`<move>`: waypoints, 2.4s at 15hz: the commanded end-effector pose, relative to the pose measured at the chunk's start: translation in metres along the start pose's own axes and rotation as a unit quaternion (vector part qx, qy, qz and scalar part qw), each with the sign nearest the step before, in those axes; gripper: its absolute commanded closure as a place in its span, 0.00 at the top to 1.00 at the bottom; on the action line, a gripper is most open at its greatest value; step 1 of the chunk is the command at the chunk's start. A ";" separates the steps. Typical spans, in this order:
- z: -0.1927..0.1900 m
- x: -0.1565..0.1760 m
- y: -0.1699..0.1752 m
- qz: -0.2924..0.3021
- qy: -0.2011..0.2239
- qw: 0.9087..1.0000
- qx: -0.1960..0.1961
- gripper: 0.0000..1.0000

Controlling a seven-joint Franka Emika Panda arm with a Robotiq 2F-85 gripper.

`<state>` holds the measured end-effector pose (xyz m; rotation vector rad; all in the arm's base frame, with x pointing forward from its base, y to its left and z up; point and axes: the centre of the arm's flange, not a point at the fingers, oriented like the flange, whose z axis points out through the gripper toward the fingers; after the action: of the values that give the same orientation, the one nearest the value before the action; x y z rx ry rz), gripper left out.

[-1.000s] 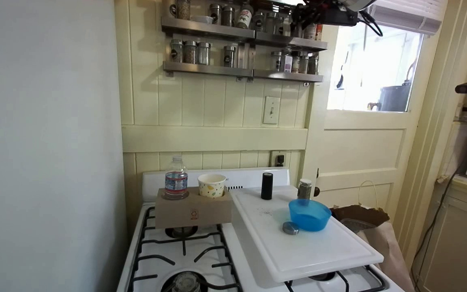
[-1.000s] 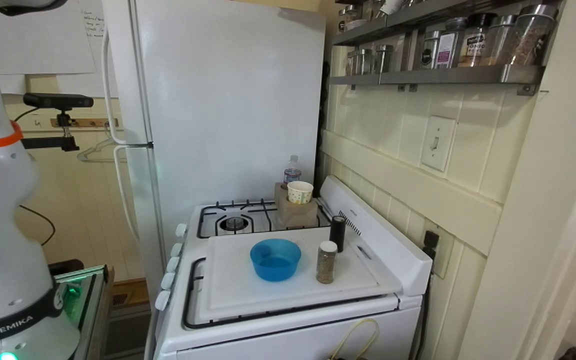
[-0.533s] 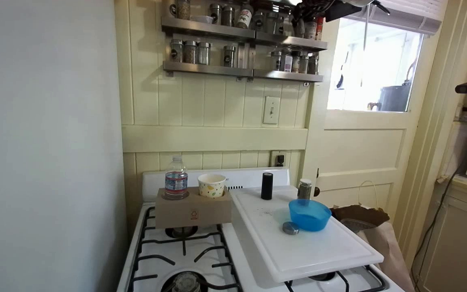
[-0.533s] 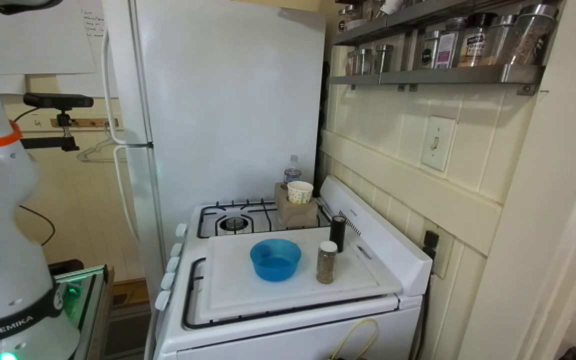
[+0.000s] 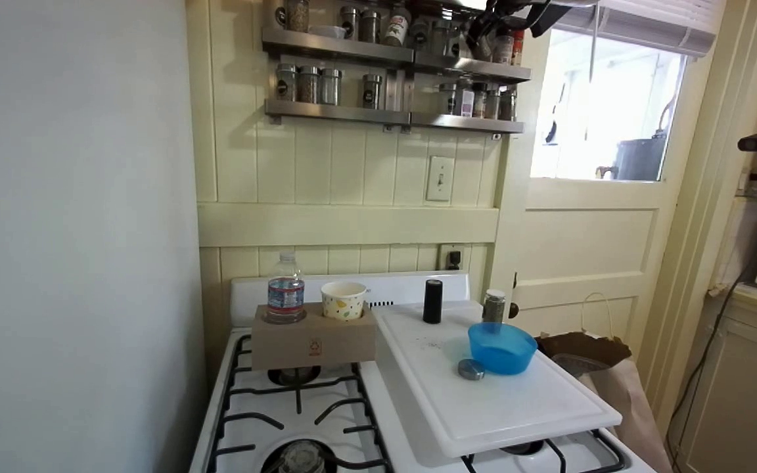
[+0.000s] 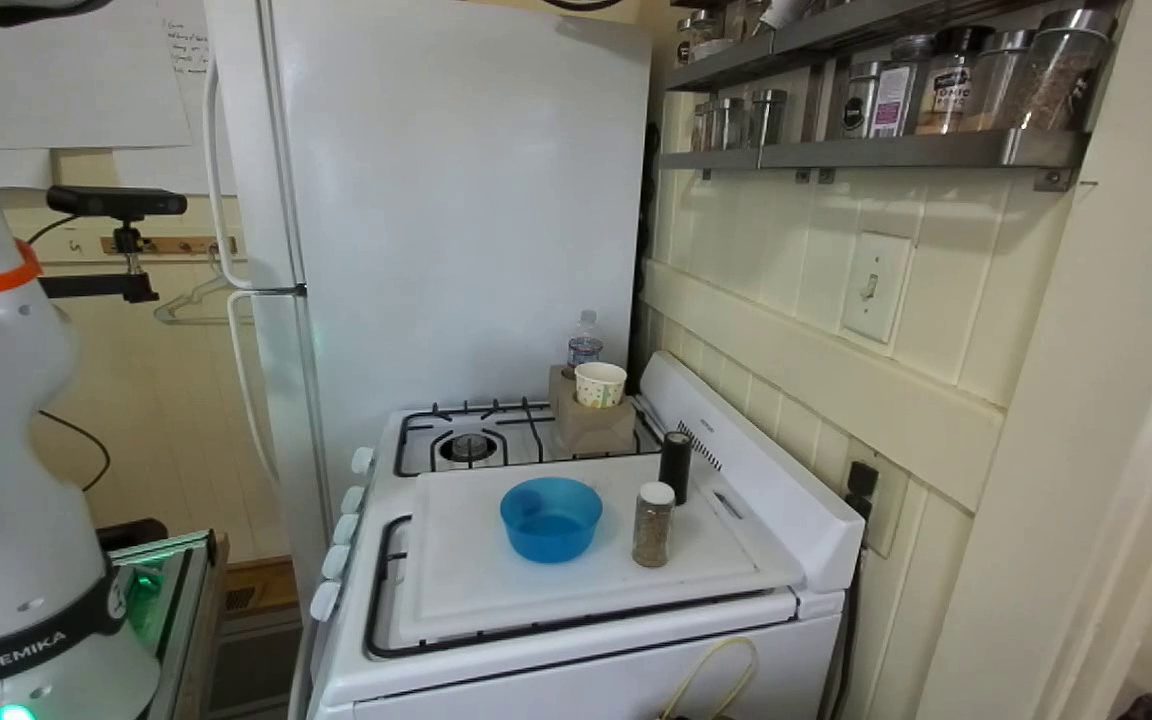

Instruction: Pick up a spice bottle and shake it into the blue bowl

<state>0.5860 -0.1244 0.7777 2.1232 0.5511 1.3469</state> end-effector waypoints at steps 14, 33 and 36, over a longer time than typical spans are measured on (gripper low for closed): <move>-0.075 -0.010 -0.016 -0.120 -0.071 0.988 0.060 0.23; -0.132 -0.113 -0.124 -0.090 -0.258 0.906 0.324 0.23; -0.091 -0.117 -0.120 -0.139 -0.290 0.872 0.369 0.23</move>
<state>0.4077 -0.0688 0.6518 2.7428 1.0474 0.4593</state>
